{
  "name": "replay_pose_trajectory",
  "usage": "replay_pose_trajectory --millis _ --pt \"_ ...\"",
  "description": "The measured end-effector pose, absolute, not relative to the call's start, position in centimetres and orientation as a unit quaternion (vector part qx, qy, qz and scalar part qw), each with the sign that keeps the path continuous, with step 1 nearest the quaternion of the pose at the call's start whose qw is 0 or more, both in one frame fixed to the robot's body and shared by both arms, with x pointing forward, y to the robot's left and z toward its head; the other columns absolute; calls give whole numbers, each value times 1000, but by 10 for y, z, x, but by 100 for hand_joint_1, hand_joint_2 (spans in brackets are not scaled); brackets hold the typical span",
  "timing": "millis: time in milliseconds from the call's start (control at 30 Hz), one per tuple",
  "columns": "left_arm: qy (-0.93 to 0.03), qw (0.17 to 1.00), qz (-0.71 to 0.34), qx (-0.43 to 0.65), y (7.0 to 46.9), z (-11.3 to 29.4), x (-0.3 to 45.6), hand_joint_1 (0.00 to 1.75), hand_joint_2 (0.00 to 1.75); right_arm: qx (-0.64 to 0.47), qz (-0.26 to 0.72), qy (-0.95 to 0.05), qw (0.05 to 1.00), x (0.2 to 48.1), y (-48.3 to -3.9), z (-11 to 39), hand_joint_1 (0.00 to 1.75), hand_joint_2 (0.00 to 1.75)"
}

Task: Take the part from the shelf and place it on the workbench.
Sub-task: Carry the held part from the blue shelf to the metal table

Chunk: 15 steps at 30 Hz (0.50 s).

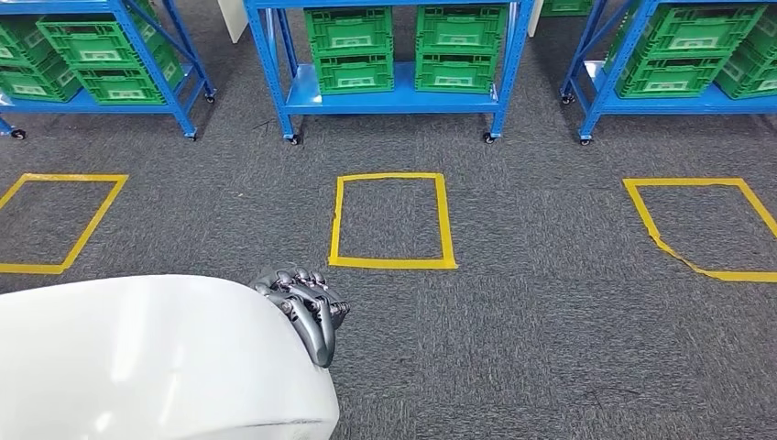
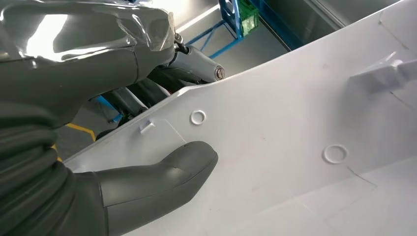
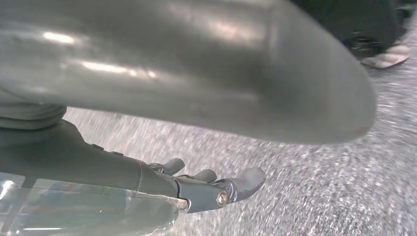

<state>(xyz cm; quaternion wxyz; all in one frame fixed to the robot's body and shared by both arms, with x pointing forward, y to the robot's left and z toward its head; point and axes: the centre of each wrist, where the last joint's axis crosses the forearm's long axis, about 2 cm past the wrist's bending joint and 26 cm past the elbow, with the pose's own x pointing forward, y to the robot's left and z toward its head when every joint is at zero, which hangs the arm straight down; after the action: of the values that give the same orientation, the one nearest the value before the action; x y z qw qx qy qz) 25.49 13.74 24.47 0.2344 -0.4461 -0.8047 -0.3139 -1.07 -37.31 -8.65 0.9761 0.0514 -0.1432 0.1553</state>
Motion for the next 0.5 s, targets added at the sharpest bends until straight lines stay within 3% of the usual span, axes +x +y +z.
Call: replay_pose_trajectory --millis 500 --pt "-811 250 -310 -429 141 242 257 175 175 43 313 -123 941 -1 -381 -98 0 0"
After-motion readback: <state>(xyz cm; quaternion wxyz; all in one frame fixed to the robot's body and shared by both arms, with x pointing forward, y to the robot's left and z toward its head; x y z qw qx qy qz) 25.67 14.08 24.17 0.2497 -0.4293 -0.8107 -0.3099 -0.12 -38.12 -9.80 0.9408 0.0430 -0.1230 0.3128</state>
